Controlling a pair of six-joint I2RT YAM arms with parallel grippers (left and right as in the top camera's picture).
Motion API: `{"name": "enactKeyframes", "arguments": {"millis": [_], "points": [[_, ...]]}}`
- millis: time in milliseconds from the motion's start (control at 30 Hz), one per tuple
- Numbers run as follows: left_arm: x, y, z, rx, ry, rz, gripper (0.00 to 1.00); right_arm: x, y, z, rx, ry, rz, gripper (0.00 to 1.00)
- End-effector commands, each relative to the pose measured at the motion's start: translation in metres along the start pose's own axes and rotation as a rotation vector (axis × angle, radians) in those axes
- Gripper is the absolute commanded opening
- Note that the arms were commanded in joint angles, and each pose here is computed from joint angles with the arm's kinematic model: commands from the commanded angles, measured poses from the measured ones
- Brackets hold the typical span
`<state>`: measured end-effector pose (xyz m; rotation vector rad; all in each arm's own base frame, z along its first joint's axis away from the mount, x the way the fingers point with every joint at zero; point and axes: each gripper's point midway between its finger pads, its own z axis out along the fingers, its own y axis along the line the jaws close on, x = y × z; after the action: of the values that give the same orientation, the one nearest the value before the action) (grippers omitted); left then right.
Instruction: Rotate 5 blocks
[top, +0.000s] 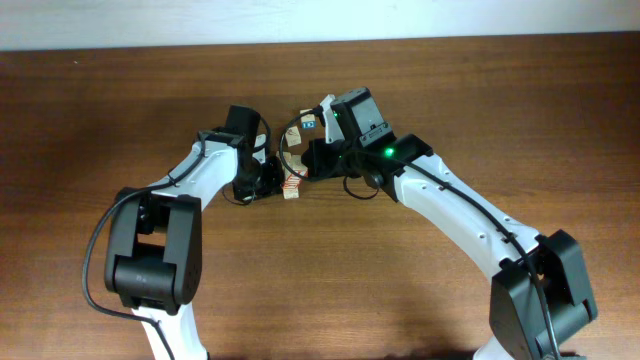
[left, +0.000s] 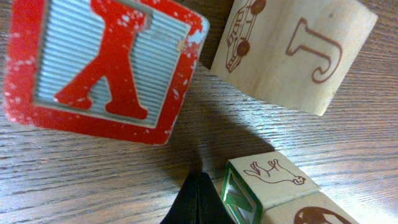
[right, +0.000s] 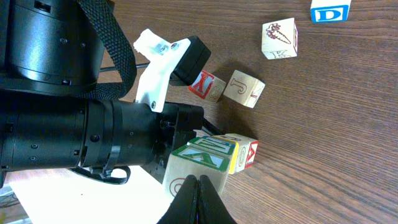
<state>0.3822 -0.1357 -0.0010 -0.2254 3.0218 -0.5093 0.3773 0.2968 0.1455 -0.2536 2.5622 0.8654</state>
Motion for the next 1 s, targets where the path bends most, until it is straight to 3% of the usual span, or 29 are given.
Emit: {"name": "enactKeyframes", "arguments": {"millis": [0,400,967], "points": [[-0.002,0.008,0.002,-0.037,-0.005,-0.016,0.0,0.05,-0.027,0.036,0.081,0.148,0.034,0.04],[-0.001,0.008,0.002,-0.035,-0.004,-0.016,0.0,0.045,-0.015,0.037,0.082,0.127,-0.1,0.04],[-0.011,0.026,-0.005,-0.012,-0.015,-0.076,0.0,0.048,-0.009,0.04,0.095,0.126,-0.141,0.04]]}}
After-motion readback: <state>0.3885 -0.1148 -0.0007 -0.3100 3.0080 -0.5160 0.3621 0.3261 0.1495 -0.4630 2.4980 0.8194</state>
